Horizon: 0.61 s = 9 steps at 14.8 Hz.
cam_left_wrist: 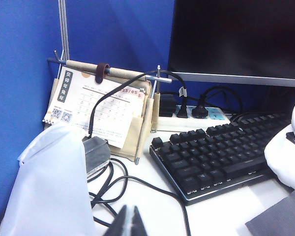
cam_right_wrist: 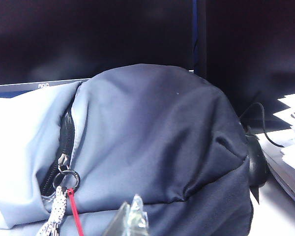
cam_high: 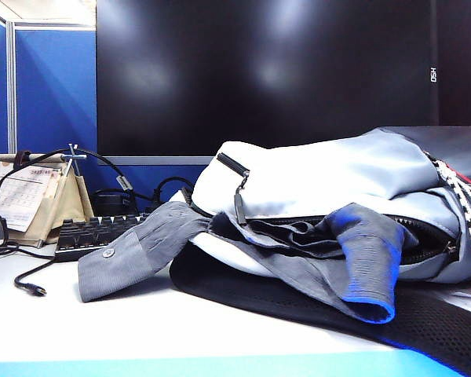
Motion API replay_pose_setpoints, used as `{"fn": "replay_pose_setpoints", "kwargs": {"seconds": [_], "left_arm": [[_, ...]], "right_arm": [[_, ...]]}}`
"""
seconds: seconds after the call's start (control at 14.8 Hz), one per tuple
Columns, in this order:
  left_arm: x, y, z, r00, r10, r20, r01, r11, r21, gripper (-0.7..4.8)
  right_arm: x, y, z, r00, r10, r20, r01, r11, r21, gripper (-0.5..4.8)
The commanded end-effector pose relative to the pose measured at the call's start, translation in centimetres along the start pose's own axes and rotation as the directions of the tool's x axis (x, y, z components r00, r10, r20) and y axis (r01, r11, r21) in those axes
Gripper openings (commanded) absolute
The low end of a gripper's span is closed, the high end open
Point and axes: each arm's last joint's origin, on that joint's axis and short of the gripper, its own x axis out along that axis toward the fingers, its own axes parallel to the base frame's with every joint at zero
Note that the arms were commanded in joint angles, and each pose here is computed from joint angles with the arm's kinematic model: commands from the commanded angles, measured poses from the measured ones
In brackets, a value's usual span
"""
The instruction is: Take the gray clothes out of the backpack.
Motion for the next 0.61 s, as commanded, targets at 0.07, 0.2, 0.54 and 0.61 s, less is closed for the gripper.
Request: {"fn": "replay_pose_setpoints", "kwargs": {"seconds": [0.07,0.2,0.54,0.61], "left_arm": [[-0.02,-0.01,0.17,1.0,-0.004,0.017,0.004,1.0,0.004,-0.05],[-0.02,-0.01,0.17,1.0,-0.004,0.017,0.004,1.0,0.005,-0.06],[-0.02,-0.01,0.19,1.0,-0.003,0.019,0.003,1.0,0.004,-0.06],[-0.02,-0.04,0.29,0.999,-0.013,0.029,0.014,0.999,-0.034,-0.06]], "right_arm": [[0.01,0.0,0.03,1.0,0.001,0.014,-0.001,1.0,0.0,-0.06],[0.01,0.0,0.03,1.0,0.001,0.014,-0.001,1.0,0.0,-0.06],[0.01,0.14,0.02,0.999,0.047,0.01,-0.048,0.998,0.041,-0.06],[-0.01,0.3,0.26,0.995,0.096,0.031,-0.099,0.988,0.12,-0.06]]}}
